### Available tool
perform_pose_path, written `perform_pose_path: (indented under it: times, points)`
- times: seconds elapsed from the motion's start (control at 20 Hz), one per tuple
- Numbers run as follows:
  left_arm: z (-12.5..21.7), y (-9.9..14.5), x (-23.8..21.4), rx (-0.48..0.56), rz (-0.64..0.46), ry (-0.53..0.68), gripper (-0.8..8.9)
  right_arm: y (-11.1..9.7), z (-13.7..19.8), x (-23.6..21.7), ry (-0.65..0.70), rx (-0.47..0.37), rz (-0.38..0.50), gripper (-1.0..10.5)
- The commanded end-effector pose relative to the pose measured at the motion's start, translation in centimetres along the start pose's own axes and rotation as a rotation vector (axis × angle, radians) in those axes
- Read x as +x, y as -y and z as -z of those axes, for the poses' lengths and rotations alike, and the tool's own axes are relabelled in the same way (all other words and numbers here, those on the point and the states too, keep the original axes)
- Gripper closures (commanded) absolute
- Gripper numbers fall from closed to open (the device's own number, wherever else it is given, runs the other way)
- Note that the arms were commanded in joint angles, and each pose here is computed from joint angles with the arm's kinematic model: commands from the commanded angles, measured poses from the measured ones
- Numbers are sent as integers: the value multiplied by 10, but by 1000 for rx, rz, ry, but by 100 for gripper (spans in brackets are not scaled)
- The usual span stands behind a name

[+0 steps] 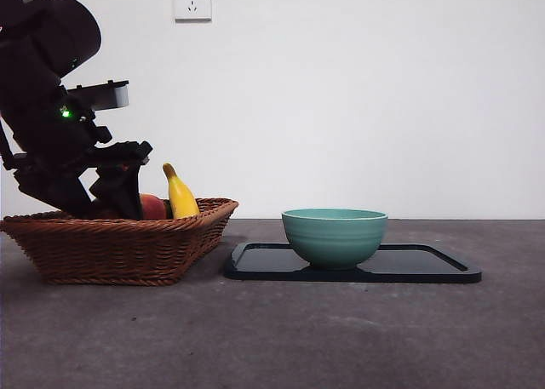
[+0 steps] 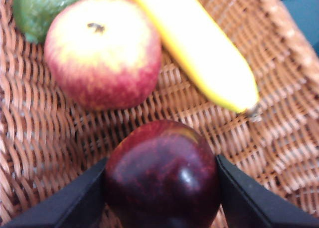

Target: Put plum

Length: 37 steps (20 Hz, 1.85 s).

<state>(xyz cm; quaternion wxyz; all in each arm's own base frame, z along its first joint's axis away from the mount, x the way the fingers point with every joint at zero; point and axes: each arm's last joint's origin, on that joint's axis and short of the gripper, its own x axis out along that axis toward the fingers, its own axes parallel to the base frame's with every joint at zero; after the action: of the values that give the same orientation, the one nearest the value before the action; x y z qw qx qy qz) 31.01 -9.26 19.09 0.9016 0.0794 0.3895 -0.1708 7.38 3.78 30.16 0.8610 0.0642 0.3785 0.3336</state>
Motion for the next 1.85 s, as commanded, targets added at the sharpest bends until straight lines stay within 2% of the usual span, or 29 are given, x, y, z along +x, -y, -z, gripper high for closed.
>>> perform_pose_path:
  times: [0.05,0.15,0.25,0.3,0.6,0.85,0.95,1.1,1.3,1.4,1.6,1.85]
  points:
    - [1,1,9,18,7,-21,564,-1,-2,-1,7,3,-6,764]
    - [2,1,10,15,8,-26,548,-1,-2,-1,7,3,-6,764]
    - [2,1,10,11,8,-26,400,-1,-2,-1,7,3,-6,764]
    - [2,1,10,11,8,-27,379,-1,-2,-1,7,3,-6,764]
    - [-4,1,-5,-13,6,7,377,-1,-2,-1,8,2,-5,764]
    - [-20,3,-57,-15,1,136,377,-2,-4,-1,28,-8,-8,764]
    - [-22,7,-86,-18,54,180,377,-2,-6,-1,45,-16,-9,764]
    - [-17,16,-130,3,215,231,378,-2,-7,-1,55,-20,-1,764]
    - [0,26,-182,35,437,255,378,-2,-8,-1,67,-25,3,764]
    - [10,29,-198,38,505,238,379,-2,-9,-1,77,-29,2,764]
    - [31,33,-216,48,570,159,381,-2,-11,-1,89,-19,0,764]
    - [39,33,-219,62,574,108,381,-2,-11,-1,88,-15,0,764]
